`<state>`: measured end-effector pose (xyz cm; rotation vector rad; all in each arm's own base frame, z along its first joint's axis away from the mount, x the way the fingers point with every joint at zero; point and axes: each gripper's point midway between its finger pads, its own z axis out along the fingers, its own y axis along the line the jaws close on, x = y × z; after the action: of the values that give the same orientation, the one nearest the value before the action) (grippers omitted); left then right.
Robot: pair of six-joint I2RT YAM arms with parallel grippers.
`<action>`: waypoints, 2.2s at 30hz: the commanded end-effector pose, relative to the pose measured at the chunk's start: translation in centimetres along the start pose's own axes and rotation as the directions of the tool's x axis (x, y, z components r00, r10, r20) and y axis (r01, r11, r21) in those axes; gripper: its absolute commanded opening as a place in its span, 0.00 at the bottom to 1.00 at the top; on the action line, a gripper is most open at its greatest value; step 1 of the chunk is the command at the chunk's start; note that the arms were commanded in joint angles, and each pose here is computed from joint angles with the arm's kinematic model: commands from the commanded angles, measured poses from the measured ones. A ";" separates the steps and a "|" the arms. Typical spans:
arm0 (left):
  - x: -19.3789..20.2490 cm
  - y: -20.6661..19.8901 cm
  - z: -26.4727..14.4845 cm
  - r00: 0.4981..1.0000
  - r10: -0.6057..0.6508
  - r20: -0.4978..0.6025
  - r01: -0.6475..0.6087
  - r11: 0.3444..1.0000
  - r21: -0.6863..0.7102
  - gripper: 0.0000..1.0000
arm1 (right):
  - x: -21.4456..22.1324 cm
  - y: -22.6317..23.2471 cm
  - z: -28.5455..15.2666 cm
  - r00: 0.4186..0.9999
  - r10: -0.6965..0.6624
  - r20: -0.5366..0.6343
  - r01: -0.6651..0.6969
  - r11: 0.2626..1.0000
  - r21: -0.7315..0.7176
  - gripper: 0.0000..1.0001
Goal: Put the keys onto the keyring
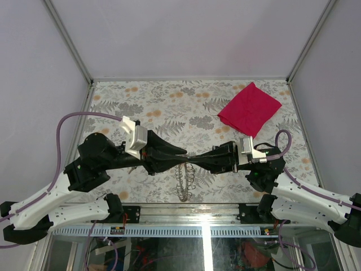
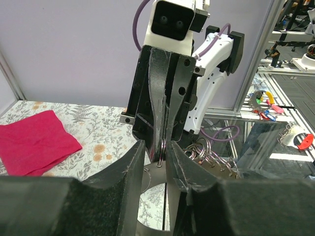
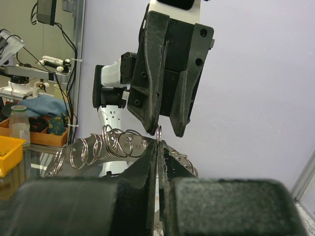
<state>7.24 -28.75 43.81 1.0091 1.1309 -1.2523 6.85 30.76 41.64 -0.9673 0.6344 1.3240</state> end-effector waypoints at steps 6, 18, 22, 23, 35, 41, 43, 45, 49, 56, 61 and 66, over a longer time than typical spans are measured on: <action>0.4 0.0 0.6 1.000 -0.009 -0.014 0.009 1.000 0.009 0.21 | -3.7 0.3 0.3 0.992 -0.079 0.096 0.080 0.997 -0.006 0.00; 1.3 0.3 0.2 0.995 -0.018 -0.103 0.017 1.000 -0.009 0.00 | -3.2 -0.2 -0.2 0.992 -0.112 0.051 0.111 0.994 0.025 0.09; 1.7 0.5 -0.3 0.984 -0.017 -0.179 0.012 0.999 -0.032 0.00 | -2.4 -0.3 -0.6 0.990 -0.136 -0.024 0.137 0.990 0.032 0.22; 1.7 0.5 -0.5 0.981 -0.015 -0.191 0.010 0.999 -0.031 0.00 | -2.2 -0.4 -0.8 0.989 -0.140 -0.045 0.141 0.989 0.033 0.24; 2.5 0.6 -1.0 0.944 -0.004 -0.329 -0.004 1.000 -0.024 0.00 | 0.5 -1.0 -1.4 0.966 -0.060 -0.250 0.075 0.996 0.050 0.25; 2.3 0.7 -0.8 0.941 0.004 -0.338 -0.011 1.000 -0.019 0.00 | 1.6 -0.9 -1.3 0.958 -0.021 -0.287 0.035 0.998 0.045 0.22; 2.3 0.6 -0.8 0.940 0.005 -0.342 -0.011 1.000 -0.014 0.00 | 1.8 -0.9 -1.2 0.957 -0.015 -0.290 0.028 0.999 0.041 0.22; 2.4 0.6 -0.7 0.938 0.006 -0.346 -0.010 1.000 -0.009 0.00 | 1.9 -0.9 -1.1 0.957 -0.009 -0.291 0.021 0.999 0.037 0.22; 2.6 0.6 -0.6 0.936 0.010 -0.353 -0.013 1.000 -0.006 0.00 | 1.8 -0.7 -0.9 0.958 -0.003 -0.287 0.010 1.000 0.024 0.22; 2.6 0.9 -0.7 0.933 0.014 -0.360 -0.020 1.000 -0.015 0.00 | 1.8 -0.5 -0.7 0.960 0.008 -0.281 -0.005 1.000 0.009 0.22; 2.9 0.9 -0.7 0.930 0.015 -0.369 -0.022 1.000 -0.015 0.00 | 1.9 -0.4 -0.3 0.963 0.022 -0.270 -0.023 1.000 -0.001 0.21; 2.9 0.9 -0.8 0.930 0.015 -0.368 -0.023 1.000 -0.016 0.00 | 1.9 -0.3 0.2 0.967 0.043 -0.250 -0.047 0.999 -0.012 0.17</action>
<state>8.13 -28.53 38.44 1.2949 1.4962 -1.0541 8.25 31.99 36.38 -1.1926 0.9630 1.2173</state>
